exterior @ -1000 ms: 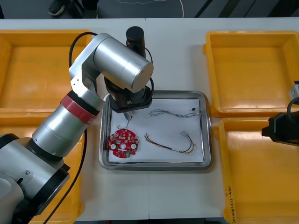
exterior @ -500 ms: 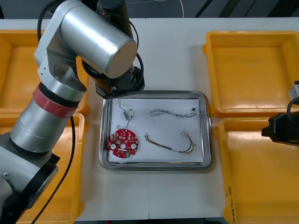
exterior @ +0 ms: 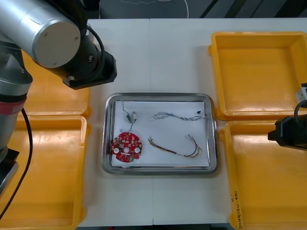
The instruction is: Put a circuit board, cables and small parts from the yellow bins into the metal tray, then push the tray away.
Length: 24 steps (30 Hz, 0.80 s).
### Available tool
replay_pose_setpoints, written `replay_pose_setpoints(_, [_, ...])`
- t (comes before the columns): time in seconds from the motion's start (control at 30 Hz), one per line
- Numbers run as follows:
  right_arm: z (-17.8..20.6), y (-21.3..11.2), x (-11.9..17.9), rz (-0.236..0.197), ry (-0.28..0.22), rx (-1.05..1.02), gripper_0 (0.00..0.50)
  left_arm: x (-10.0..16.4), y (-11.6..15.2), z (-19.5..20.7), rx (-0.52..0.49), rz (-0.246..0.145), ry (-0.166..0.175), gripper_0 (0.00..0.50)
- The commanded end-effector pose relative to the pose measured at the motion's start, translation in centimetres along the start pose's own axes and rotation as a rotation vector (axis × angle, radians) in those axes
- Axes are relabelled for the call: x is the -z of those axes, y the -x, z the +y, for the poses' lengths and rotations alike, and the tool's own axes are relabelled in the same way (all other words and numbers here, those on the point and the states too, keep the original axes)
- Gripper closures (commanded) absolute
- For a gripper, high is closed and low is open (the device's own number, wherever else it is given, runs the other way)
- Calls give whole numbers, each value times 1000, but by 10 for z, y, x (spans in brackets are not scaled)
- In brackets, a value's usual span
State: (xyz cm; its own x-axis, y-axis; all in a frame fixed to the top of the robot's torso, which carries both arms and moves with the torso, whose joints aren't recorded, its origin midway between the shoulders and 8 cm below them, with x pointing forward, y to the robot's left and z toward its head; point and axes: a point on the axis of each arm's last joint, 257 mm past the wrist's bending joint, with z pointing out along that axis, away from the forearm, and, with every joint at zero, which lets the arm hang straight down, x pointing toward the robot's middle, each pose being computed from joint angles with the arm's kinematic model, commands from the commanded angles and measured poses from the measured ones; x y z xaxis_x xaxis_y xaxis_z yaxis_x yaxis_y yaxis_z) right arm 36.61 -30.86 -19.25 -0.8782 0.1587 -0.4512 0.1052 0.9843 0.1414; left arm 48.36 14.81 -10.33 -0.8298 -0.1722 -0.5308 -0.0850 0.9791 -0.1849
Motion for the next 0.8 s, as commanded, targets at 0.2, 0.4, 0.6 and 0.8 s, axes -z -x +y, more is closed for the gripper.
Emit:
replay_pose_setpoints(0.2, [6,-8,8,12,-8,182,0,18,5,78,-93,-48,5,0])
replay_pose_setpoints(0.4, [16,-12,14,6,-2,279,0,19,-2,120,-126,-41,49,0])
replay_pose_setpoints(0.6, [28,-17,22,-5,-2,386,0,23,-5,158,-138,-35,91,0])
replay_pose_setpoints(0.8, [37,-29,22,16,-9,483,0,28,-11,186,-119,-26,117,0])
